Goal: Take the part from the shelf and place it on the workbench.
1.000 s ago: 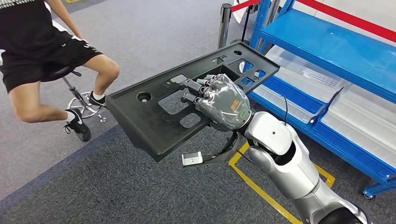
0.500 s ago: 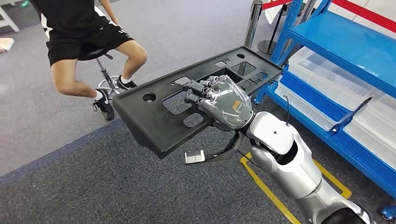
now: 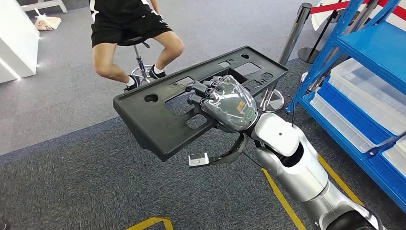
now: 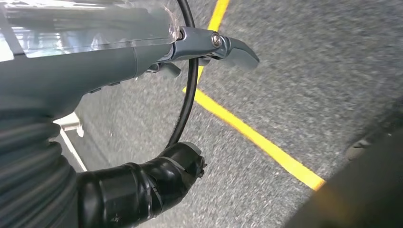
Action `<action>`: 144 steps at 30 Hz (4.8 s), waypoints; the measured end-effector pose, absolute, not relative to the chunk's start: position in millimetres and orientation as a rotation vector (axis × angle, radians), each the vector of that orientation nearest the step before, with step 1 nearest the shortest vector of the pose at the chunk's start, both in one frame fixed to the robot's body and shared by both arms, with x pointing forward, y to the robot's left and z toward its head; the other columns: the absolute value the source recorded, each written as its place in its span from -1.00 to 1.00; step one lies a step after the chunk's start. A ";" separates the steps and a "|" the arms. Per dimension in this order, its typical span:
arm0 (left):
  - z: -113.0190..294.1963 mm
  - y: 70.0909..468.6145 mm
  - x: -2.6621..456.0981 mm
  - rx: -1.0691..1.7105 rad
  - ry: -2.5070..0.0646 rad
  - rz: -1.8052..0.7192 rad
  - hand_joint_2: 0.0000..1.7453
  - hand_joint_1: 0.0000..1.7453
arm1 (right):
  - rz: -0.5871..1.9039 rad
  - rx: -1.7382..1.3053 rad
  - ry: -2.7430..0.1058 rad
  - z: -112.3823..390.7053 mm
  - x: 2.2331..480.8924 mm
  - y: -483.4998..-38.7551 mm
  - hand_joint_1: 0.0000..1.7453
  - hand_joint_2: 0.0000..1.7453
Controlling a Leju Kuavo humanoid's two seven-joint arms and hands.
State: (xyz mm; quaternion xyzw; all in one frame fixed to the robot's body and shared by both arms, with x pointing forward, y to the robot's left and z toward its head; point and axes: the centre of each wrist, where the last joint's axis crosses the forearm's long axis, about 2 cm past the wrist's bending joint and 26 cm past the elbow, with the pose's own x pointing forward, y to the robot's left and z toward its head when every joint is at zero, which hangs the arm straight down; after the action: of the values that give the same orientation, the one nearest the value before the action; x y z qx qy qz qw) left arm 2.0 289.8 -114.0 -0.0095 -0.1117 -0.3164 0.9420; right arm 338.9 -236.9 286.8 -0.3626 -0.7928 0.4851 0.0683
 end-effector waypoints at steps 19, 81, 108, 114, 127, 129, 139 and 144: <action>-114.0 286.6 1.1 -0.027 -0.228 -0.645 1.00 -1.00 | 1.473 -1.096 -2.375 285.2 339.4 -240.3 1.00 1.00; -114.4 290.2 -16.1 -0.057 -0.281 -0.666 1.00 -1.00 | 1.486 -1.113 -2.340 305.0 341.5 -242.7 1.00 1.00; -114.4 290.3 -23.7 -0.061 -0.319 -0.685 1.00 -1.00 | 1.501 -1.173 -2.290 307.7 345.0 -259.6 1.00 1.00; -114.4 292.0 -24.7 -0.065 -0.332 -0.689 1.00 -1.00 | 1.505 -1.182 -2.276 307.2 346.2 -263.8 1.00 1.00; -114.2 301.3 -32.4 -0.071 -0.340 -0.705 1.00 -1.00 | 1.510 -1.212 -2.254 307.3 348.8 -276.0 1.00 1.00; -114.2 301.7 -33.0 -0.073 -0.343 -0.707 1.00 -1.00 | 1.515 -1.214 -2.243 305.6 349.0 -278.6 1.00 1.00; -114.8 301.6 -32.2 -0.175 -0.319 -1.147 1.00 -1.00 | 1.526 -1.234 -2.229 305.2 350.6 -287.2 1.00 1.00; -114.7 307.1 -28.1 -0.146 -0.349 -1.051 1.00 -1.00 | 1.534 -1.233 -2.213 307.6 351.6 -286.6 1.00 1.00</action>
State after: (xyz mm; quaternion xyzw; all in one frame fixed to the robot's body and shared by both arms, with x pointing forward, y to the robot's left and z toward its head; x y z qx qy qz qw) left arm -28.1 307.1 -114.7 -0.0692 -0.1657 -0.4985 0.8481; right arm 351.6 -286.6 307.6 -0.4146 -0.7442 0.5159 0.0897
